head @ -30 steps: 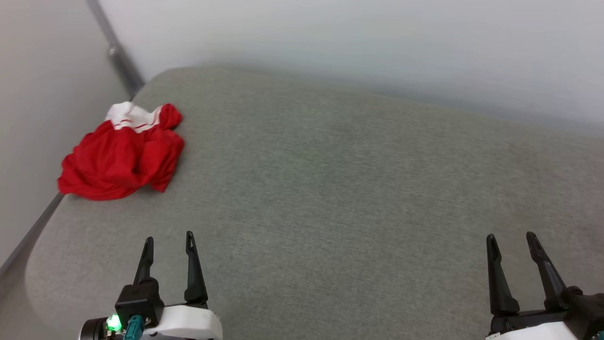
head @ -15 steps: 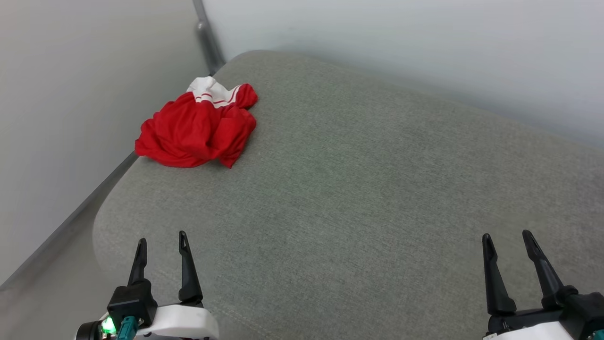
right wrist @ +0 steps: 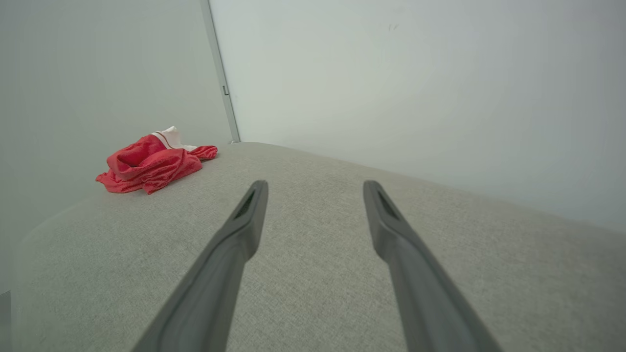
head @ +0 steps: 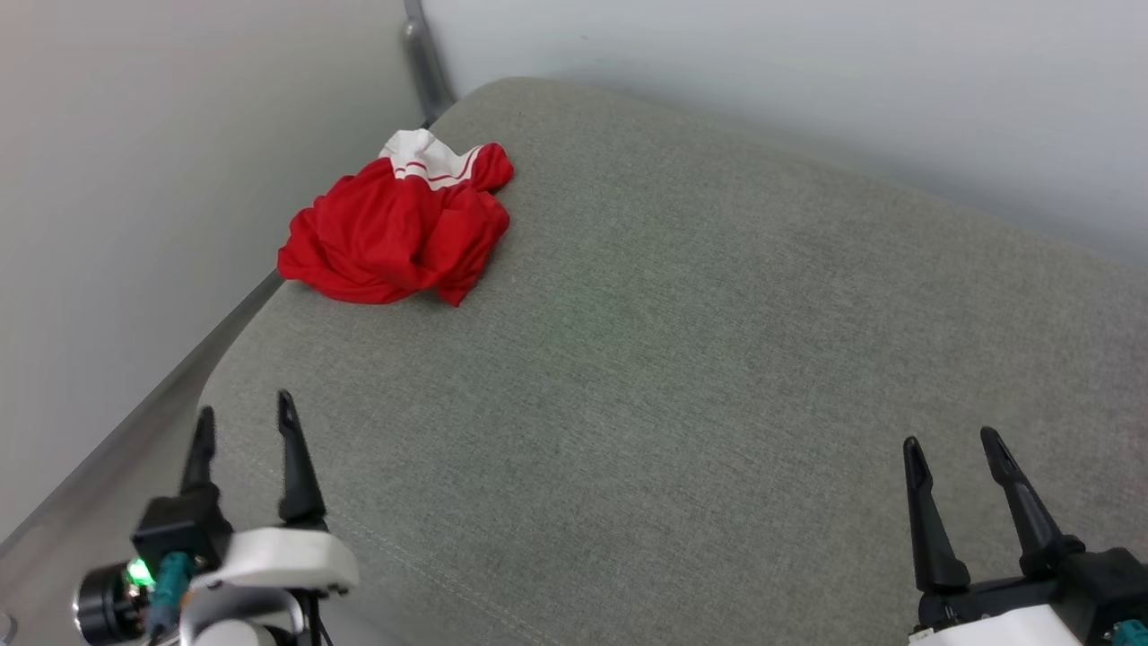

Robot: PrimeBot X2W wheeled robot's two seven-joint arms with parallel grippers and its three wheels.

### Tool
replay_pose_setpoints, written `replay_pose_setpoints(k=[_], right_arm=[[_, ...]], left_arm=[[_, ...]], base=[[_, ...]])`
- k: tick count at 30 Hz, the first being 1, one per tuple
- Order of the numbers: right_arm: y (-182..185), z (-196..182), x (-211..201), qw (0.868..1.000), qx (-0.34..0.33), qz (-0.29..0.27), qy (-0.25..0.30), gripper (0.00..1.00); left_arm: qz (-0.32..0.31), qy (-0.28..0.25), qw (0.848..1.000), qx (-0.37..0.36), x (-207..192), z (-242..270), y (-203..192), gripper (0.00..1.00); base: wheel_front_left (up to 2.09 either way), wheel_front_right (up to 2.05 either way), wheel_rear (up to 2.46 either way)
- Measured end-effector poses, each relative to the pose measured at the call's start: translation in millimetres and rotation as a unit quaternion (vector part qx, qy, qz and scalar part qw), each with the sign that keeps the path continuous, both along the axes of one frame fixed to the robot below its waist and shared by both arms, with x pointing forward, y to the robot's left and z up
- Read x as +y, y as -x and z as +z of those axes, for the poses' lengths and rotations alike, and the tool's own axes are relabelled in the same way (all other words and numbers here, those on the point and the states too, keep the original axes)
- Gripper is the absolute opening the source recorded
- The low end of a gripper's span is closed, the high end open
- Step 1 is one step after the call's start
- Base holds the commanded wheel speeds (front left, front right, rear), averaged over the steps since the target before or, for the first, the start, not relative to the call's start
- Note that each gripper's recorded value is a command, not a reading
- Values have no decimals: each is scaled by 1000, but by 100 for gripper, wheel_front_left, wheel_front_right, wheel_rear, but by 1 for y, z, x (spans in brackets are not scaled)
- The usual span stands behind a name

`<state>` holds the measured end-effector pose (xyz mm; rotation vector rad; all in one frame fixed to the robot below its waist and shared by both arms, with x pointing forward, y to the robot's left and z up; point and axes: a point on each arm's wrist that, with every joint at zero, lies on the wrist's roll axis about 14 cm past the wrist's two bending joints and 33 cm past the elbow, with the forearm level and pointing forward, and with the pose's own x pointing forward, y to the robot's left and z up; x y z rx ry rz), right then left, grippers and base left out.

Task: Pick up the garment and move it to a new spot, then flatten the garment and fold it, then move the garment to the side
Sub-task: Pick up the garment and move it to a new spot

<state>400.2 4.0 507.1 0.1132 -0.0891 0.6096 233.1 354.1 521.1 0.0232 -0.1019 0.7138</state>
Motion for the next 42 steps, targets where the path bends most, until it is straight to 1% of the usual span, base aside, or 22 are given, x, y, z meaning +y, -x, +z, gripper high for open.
replay_pose_setpoints(k=[6, 8, 15, 20, 21, 23, 28, 30, 32, 34, 39, 40, 42], right_arm=[[-15, -5, -11, 1000, -6, -21, 8, 100], [-22, -7, -17, 999, -9, -31, 12, 100], [-46, -23, -36, 998, -8, -65, 25, 100], [-60, -36, -50, 996, -5, -88, 33, 100], [-63, -39, -52, 995, -4, -91, 35, 100], [-67, -45, -57, 994, -3, -98, 39, 100], [-78, -56, -66, 993, -1, -112, 46, 100], [-81, -59, -68, 992, -2, -116, 48, 100], [-82, -64, -71, 992, 0, -118, 52, 100], [-85, -68, -72, 991, 0, -121, 55, 100], [-89, -75, -76, 990, -2, -125, 65, 100], [-90, -77, -77, 990, -1, -126, 67, 100], [-90, -83, -78, 989, 3, -127, 70, 100]], left_arm=[[-2, -64, 997, -32, 45, 50, -37, 100], [-7, -88, 995, -38, 58, 68, -54, 100], [-17, -141, 989, -48, 105, 120, -121, 100], [-28, -149, 988, -34, 127, 137, -171, 100], [-32, -143, 989, -32, 129, 137, -181, 100], [-38, -132, 991, -6, 135, 129, -199, 100], [-55, -77, 991, 90, 147, 91, -236, 100], [-58, -28, 989, 134, 149, 62, -245, 100], [-64, 23, 981, 180, 146, 30, -251, 100], [-74, 70, 969, 223, 138, 1, -258, 100], [-113, 180, 929, 303, 107, -58, -266, 100], [-117, 200, 917, 324, 102, -70, -263, 100], [-128, 245, 888, 367, 88, -97, -254, 100]], base=[[0, 0, 0], [0, 0, 0], [0, 0, 0], [0, 0, 0], [0, 0, 0], [0, 0, 0], [0, 0, 0], [0, 0, 0], [0, 0, 0], [0, 0, 0], [0, 0, 0], [0, 0, 0], [0, 0, 0]])
